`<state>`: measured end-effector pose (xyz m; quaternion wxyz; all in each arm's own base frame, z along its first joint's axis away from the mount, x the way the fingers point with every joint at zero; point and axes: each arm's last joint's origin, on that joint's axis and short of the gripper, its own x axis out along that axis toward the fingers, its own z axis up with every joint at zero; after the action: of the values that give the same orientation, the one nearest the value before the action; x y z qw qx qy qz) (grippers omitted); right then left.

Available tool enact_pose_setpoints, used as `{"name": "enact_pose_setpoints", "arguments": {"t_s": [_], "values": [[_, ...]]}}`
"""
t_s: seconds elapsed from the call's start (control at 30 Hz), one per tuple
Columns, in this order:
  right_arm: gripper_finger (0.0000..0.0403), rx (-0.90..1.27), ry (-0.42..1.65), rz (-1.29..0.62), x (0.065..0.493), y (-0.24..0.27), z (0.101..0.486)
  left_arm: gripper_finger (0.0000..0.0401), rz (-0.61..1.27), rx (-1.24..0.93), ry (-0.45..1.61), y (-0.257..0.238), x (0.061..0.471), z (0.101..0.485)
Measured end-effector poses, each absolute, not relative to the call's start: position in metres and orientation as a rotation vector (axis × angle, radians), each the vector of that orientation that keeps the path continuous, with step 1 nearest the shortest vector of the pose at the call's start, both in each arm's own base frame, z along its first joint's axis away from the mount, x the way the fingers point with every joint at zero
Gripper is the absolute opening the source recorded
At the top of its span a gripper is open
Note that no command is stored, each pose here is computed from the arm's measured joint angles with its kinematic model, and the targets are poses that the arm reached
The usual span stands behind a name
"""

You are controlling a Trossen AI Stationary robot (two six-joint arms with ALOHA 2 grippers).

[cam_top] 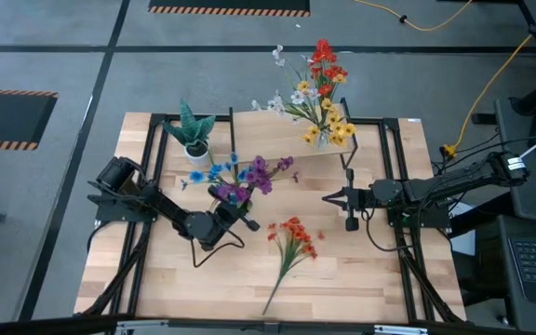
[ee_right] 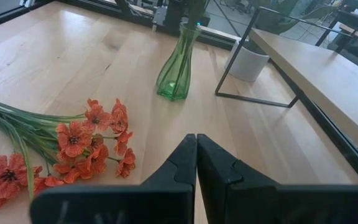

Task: Pick and place flowers into a vace then onto a shelf
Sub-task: Put the purple flowers into the green transparent vase

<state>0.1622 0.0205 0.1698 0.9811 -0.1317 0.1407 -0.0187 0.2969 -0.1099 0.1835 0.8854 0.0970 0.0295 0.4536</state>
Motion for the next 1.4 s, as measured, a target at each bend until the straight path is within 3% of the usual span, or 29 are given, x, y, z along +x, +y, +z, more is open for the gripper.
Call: {"name": "enact_pose_setpoints", "arguments": {"t_s": [0.63,1.4], "values": [[0.0016,-0.265,0.283,-0.038,0.162,0.02,0.17,0.004,0.955,0.206,0.103,-0.111,0.297,0.171],[0.0016,-0.265,0.283,-0.037,0.162,0.021,0.17,0.0153,0.981,0.211,0.113,-0.147,0.276,0.171]]}}
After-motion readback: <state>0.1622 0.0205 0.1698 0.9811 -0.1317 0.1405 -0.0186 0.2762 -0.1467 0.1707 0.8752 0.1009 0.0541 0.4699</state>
